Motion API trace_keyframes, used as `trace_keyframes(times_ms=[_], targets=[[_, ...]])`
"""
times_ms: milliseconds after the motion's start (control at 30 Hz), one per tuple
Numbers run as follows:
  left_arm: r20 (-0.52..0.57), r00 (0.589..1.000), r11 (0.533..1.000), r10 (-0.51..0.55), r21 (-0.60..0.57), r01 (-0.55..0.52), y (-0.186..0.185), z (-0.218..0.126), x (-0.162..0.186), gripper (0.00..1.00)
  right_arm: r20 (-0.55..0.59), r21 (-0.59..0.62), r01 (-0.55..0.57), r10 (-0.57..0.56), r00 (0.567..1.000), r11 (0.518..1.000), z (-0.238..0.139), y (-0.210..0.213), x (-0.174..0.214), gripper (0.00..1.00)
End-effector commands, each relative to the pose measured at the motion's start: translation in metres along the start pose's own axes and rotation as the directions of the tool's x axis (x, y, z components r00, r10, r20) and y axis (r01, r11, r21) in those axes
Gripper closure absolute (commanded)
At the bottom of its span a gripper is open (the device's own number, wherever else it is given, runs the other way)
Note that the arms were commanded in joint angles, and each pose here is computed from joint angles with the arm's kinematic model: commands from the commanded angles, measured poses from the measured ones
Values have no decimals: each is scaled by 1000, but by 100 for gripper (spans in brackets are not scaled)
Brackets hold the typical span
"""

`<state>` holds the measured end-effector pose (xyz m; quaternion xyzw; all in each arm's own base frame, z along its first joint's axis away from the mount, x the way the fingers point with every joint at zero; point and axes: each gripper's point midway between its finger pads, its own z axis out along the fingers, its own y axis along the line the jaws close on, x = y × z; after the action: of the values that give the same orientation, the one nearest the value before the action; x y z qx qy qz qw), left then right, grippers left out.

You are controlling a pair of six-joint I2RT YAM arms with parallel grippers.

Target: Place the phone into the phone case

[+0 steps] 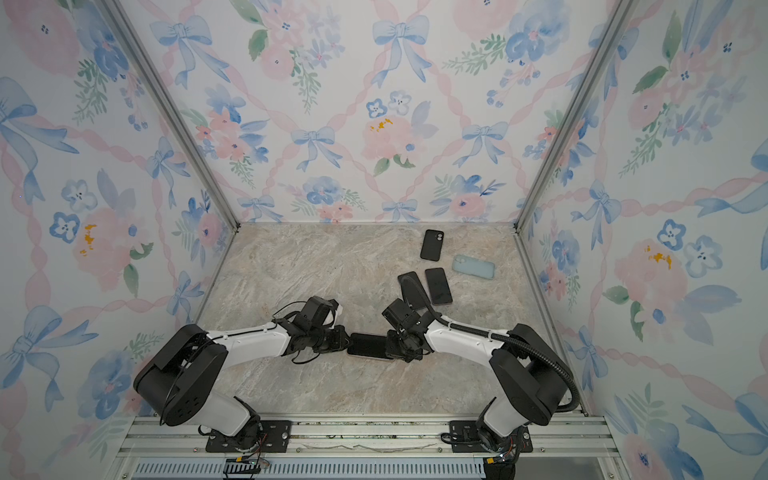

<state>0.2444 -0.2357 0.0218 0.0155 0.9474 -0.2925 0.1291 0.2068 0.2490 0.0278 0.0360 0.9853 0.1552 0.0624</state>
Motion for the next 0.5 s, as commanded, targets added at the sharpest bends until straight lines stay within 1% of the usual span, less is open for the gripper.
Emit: trace_keyframes(times_ms=[0, 300, 400, 467], targets=[[-113, 993, 997, 14, 75, -5, -10, 15, 32, 82, -72, -152, 69, -81, 994, 986, 29, 44, 23, 87], [-114, 993, 998, 13, 70, -5, -7, 16, 33, 82, -77, -154, 71, -83, 994, 986, 31, 48, 27, 87], [-104, 995, 998, 12, 64, -5, -5, 12, 30, 81, -55, -133, 77, -85, 995, 988, 22, 42, 23, 87], [-94, 996, 999, 13, 48, -9, -1, 7, 27, 79, -19, -101, 100, -102, 995, 990, 8, 34, 15, 84]])
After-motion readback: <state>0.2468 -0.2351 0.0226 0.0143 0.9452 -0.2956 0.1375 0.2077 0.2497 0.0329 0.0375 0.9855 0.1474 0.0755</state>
